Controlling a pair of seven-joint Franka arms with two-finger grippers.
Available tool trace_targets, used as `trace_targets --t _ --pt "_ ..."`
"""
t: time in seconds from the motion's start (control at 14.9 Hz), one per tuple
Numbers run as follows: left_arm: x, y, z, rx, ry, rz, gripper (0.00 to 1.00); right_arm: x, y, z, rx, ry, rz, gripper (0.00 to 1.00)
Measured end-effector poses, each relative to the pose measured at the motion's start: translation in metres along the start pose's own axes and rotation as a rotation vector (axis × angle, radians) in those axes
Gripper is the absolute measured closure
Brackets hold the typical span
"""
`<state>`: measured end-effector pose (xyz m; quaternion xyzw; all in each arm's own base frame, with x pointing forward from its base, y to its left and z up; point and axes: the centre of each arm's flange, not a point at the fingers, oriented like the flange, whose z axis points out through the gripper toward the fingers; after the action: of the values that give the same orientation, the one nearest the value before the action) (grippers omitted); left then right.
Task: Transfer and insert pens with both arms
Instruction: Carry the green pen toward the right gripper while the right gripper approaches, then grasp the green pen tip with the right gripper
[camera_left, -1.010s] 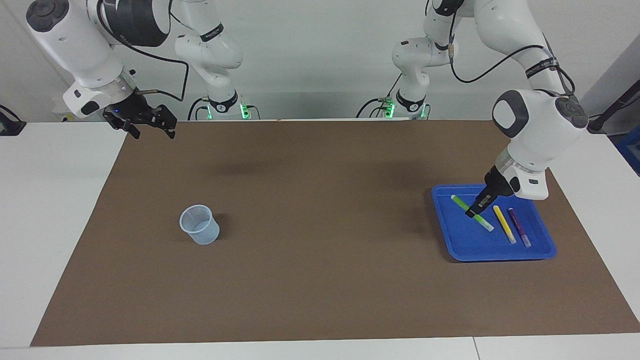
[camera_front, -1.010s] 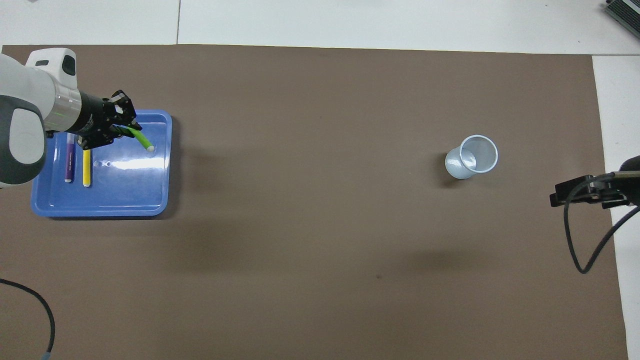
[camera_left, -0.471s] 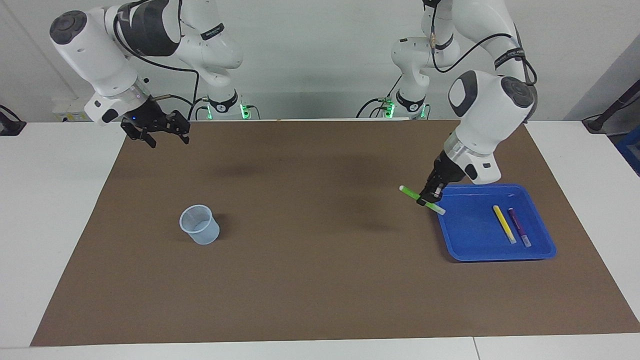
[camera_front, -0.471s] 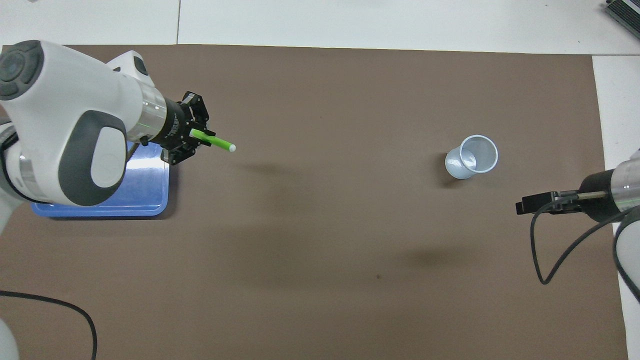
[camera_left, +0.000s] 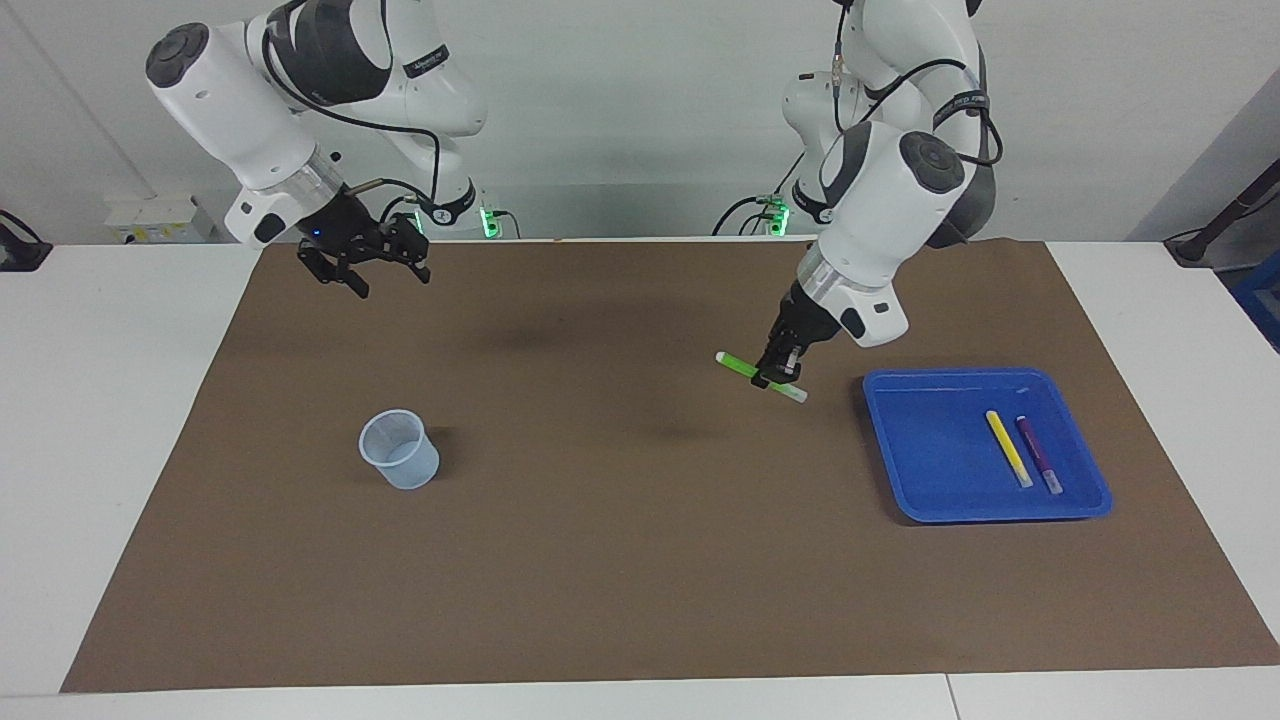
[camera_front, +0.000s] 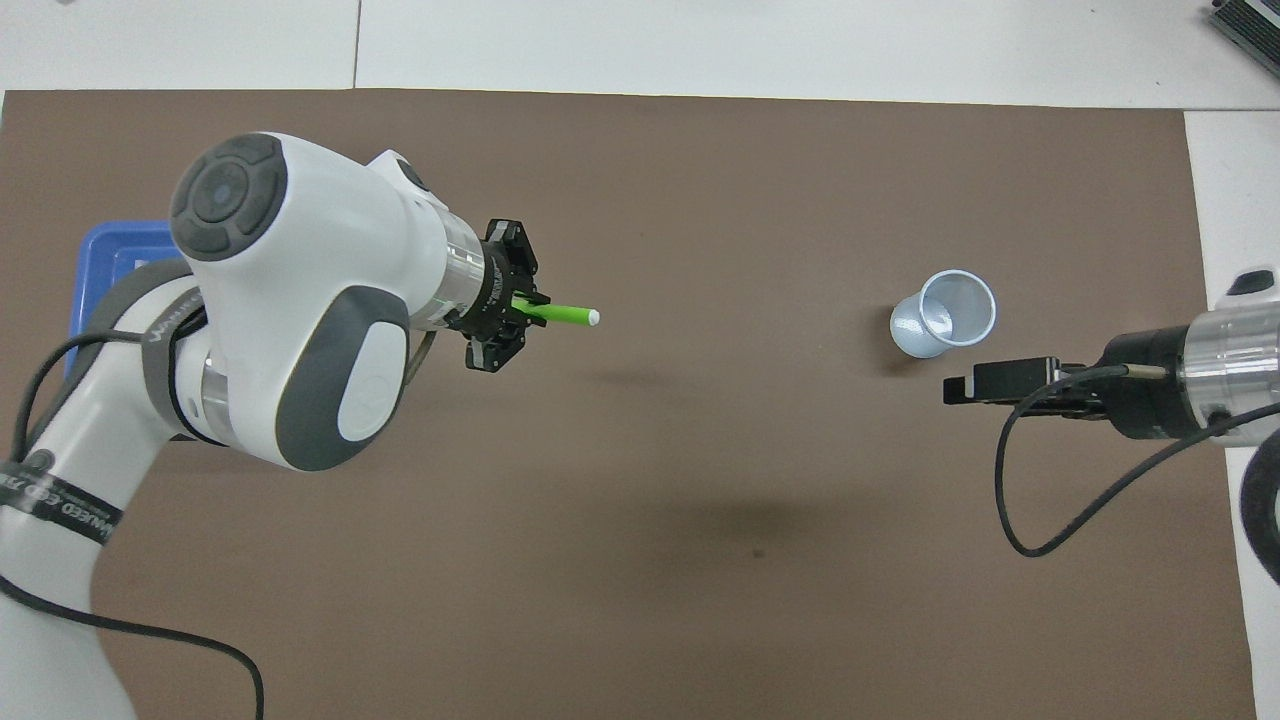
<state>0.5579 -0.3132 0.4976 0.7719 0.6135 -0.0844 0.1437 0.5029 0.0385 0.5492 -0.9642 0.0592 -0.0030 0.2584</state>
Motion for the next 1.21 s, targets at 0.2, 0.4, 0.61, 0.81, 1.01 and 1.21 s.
trace_targets --t 0.2,0.4,0.61,0.81,1.01,1.21 --pt "-0.06 -0.016 0.012 -0.023 -0.039 -0.097 0.82 0.004 -0.016 -0.001 0.119 0.041 0.024 0.0" --pt "-0.124 -0.042 0.027 -0.047 -0.097 -0.15 0.82 0.003 -0.044 0.01 0.142 0.069 -0.015 0.0" --pt "-0.168 -0.063 0.035 -0.081 -0.147 -0.21 0.82 0.004 -0.063 0.021 0.141 0.097 -0.054 0.0" --pt "-0.195 -0.075 0.035 -0.103 -0.214 -0.256 0.82 0.006 -0.057 0.02 0.137 0.099 -0.134 0.0" --pt "-0.203 -0.072 0.03 -0.157 -0.303 -0.299 0.82 0.013 -0.043 0.024 0.133 0.094 -0.193 0.0" --pt "-0.211 -0.074 0.032 -0.201 -0.341 -0.321 0.82 0.016 -0.041 0.032 0.133 0.08 -0.208 0.09"
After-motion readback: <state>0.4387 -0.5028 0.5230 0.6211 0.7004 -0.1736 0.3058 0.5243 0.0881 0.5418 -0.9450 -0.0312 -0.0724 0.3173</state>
